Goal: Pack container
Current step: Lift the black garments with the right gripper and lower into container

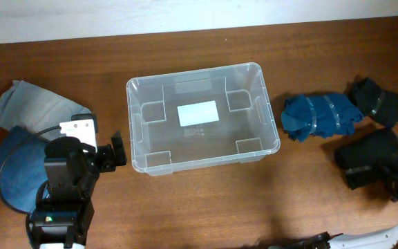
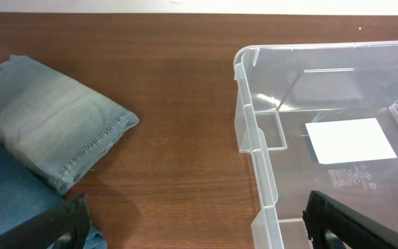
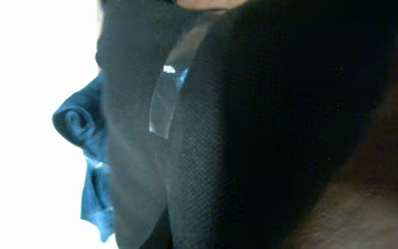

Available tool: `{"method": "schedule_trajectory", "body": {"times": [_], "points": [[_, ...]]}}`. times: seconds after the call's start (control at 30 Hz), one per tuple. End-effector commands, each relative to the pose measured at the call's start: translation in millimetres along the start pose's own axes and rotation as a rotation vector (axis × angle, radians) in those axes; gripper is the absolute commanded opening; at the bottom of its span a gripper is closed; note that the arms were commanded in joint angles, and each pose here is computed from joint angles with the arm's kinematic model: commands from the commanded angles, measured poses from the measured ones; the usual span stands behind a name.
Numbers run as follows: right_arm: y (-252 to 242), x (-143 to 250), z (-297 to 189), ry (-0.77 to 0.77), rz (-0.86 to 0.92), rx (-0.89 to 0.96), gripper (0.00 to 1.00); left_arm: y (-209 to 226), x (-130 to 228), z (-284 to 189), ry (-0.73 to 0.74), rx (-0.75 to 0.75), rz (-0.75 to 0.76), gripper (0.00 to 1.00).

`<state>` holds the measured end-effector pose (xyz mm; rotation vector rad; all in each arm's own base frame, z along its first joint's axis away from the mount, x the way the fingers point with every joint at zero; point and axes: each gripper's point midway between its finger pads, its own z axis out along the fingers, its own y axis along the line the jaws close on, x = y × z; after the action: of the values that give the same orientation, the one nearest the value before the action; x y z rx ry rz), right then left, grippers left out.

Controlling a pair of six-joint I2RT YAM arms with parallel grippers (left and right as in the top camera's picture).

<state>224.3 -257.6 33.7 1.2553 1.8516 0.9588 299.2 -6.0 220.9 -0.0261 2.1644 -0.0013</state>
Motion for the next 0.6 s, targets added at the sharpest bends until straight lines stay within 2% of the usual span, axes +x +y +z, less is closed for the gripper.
{"method": "schedule_trajectory", "body": {"times": [0.0, 0.13, 0.27, 0.4, 0.57], "points": [[70.7, -17.9, -10.3, -0.018, -0.145, -0.109, 0.05, 1.5, -10.8, -3.9, -0.026, -0.004, -0.002, 0.99], [141.9, -10.2, -17.2, 0.007, -0.293, -0.138, 0.04, 1.5, -10.8, -4.0, -0.026, -0.004, -0.002, 0.99], [235.0, 19.5, -26.0, 0.042, -0.517, -0.195, 0.04, 1.6, -10.7, -4.0, -0.025, -0.004, -0.002, 0.99], [318.5, 74.1, -25.5, 0.117, -0.736, -0.263, 0.04, 11.4, -9.3, -4.3, -0.020, -0.062, -0.003, 0.99], [378.3, 161.0, 8.6, 0.267, -0.931, -0.271, 0.05, 14.4, -3.6, -4.3, 0.003, -0.078, -0.007, 0.99]]}}
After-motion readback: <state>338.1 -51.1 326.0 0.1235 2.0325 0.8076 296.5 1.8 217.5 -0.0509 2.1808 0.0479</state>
